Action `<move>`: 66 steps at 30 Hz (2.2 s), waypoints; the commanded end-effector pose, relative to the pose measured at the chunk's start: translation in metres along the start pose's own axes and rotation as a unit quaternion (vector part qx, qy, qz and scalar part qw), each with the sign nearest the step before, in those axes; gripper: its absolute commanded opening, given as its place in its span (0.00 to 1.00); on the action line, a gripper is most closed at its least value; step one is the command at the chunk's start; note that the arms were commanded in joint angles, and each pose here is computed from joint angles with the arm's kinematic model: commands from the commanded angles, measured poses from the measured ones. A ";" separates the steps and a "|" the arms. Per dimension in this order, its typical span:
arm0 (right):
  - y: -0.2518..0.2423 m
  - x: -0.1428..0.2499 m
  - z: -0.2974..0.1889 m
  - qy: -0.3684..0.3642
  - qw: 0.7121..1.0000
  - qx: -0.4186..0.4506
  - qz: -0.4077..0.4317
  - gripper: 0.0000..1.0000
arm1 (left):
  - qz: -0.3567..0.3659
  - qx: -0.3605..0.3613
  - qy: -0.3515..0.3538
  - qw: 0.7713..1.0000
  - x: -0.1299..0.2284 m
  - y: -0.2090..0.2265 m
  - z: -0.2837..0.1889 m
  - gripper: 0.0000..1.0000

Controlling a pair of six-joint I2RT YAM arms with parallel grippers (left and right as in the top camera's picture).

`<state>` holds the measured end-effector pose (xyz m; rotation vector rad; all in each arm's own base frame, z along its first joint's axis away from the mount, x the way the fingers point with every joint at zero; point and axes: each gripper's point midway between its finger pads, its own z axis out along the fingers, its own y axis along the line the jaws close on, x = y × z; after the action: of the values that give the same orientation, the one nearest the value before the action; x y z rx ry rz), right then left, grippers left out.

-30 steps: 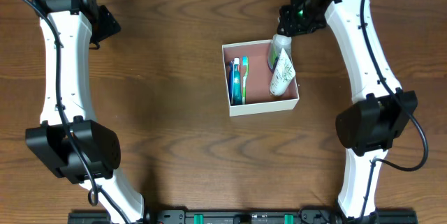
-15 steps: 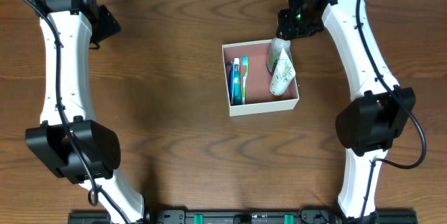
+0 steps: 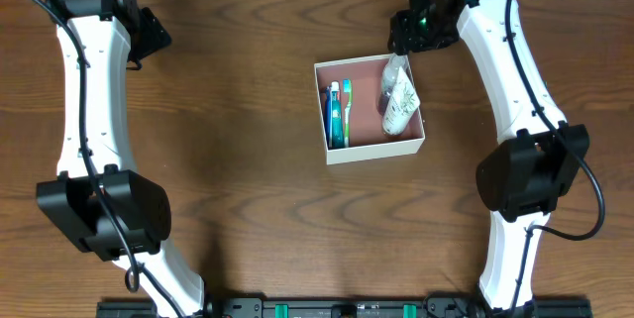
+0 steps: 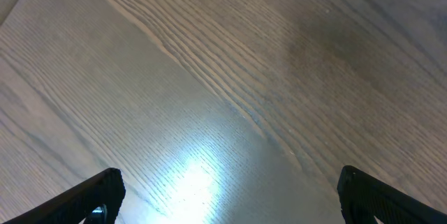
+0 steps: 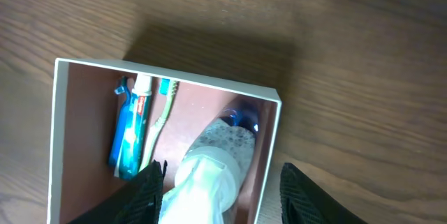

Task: Pack container
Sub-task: 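Move the right gripper right to the green soap bar, then lower the right gripper and grasp the green Dettol soap box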

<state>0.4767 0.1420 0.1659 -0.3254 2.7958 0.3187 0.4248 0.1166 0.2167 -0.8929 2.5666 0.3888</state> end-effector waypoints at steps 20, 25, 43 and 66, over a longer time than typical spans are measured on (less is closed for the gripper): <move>-0.181 0.046 -0.140 -0.014 0.965 0.196 0.174 0.79 | 0.007 -0.009 0.004 1.000 0.002 0.002 0.005 0.98; -0.212 0.102 -0.110 0.082 0.958 0.164 0.221 0.83 | 0.007 -0.009 0.004 1.000 0.002 0.002 0.005 0.98; -0.284 0.162 -0.027 0.126 0.965 0.155 0.172 0.92 | 0.007 -0.009 0.004 1.000 0.002 0.002 0.005 0.98; -0.293 0.146 0.051 0.021 0.980 0.132 0.147 0.99 | 0.007 -0.009 0.004 1.000 0.002 0.002 0.005 0.98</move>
<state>0.4317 -0.1592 0.0264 0.1790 2.8663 -0.0291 0.4249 0.1165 0.2167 -0.8919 2.5666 0.3887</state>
